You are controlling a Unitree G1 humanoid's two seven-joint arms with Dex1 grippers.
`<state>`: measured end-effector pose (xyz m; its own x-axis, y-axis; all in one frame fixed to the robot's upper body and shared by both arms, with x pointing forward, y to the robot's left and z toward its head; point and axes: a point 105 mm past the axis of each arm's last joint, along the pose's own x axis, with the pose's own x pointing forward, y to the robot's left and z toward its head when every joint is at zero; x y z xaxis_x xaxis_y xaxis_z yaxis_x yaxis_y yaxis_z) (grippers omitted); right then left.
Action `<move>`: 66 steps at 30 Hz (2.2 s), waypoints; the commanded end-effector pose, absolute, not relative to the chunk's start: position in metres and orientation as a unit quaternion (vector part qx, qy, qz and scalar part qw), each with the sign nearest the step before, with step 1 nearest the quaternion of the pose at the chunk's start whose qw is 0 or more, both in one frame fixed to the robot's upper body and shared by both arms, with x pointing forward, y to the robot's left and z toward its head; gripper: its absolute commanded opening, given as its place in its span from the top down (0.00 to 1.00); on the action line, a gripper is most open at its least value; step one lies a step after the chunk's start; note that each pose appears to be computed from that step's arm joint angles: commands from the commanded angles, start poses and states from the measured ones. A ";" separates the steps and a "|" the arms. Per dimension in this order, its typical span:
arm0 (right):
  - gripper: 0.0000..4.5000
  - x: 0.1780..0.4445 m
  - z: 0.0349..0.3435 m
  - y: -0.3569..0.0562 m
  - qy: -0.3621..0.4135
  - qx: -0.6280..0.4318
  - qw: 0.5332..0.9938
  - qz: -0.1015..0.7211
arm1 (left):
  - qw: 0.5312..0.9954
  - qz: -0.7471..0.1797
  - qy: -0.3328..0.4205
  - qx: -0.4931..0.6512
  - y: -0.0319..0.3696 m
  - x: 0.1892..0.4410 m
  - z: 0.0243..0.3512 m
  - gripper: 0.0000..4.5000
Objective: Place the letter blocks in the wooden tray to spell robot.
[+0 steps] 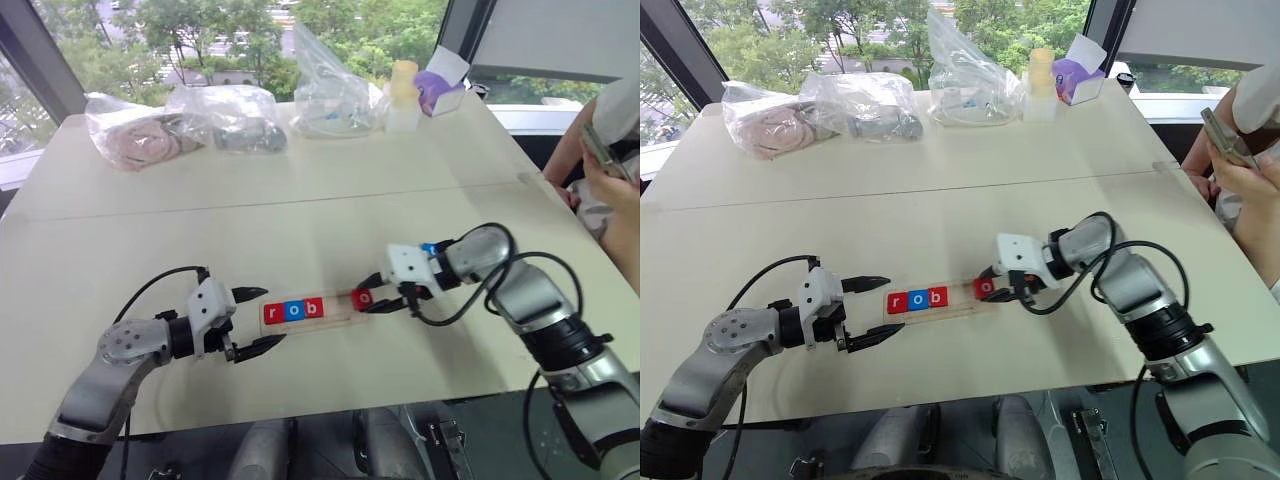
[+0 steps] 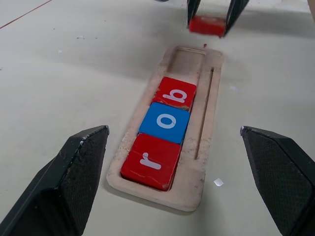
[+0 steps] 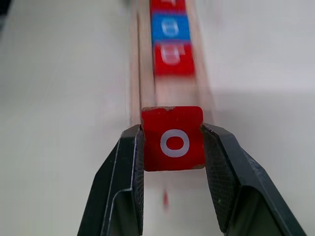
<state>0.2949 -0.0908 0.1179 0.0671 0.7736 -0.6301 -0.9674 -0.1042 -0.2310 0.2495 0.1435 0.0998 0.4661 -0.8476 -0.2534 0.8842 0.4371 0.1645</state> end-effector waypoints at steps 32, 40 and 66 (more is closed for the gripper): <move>0.07 0.305 0.113 -0.057 0.137 -0.341 0.653 0.662 | 0.849 -0.508 0.053 0.139 0.141 0.244 0.110 0.00; 0.01 0.316 0.145 -0.072 0.114 -0.324 0.696 0.631 | 0.848 -0.508 0.053 0.139 0.140 0.245 0.110 0.00; 0.01 0.367 0.114 -0.213 0.308 -0.017 0.950 0.040 | 0.841 -0.522 0.046 0.134 0.132 0.252 0.107 0.00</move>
